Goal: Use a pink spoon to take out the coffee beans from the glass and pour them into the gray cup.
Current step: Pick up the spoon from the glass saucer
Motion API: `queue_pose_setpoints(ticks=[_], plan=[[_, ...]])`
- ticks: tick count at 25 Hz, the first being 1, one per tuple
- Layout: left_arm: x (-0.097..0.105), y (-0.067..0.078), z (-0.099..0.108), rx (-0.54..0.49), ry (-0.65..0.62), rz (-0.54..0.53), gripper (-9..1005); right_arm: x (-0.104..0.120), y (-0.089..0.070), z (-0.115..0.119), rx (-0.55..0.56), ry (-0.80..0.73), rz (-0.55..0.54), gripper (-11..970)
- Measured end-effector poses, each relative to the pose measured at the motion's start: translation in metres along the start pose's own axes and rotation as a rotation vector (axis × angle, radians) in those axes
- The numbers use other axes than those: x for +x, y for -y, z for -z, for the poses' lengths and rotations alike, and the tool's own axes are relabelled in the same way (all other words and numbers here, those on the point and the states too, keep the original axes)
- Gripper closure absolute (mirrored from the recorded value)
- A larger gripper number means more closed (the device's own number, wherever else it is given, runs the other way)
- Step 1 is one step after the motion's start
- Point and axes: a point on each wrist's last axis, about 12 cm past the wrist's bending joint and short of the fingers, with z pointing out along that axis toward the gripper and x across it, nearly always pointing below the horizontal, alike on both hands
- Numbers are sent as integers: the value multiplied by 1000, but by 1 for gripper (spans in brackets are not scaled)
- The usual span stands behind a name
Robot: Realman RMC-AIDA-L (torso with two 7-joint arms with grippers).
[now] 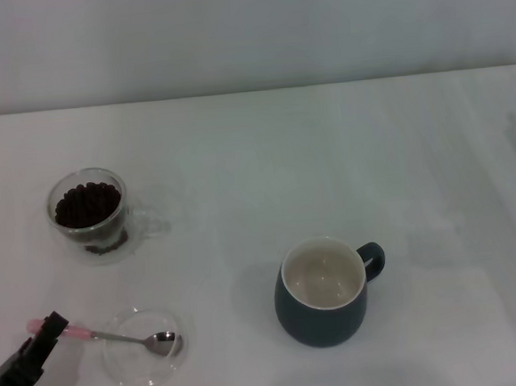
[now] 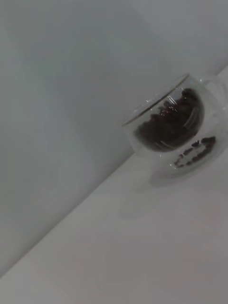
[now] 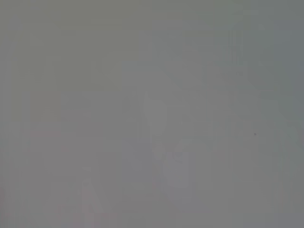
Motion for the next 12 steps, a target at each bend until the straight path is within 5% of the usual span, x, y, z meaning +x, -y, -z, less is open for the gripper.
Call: queue_pose_setpoints(ticks=[12], plan=[[-10, 5, 0, 62, 35, -24, 847, 0, -1, -2, -1, -7, -1, 233]])
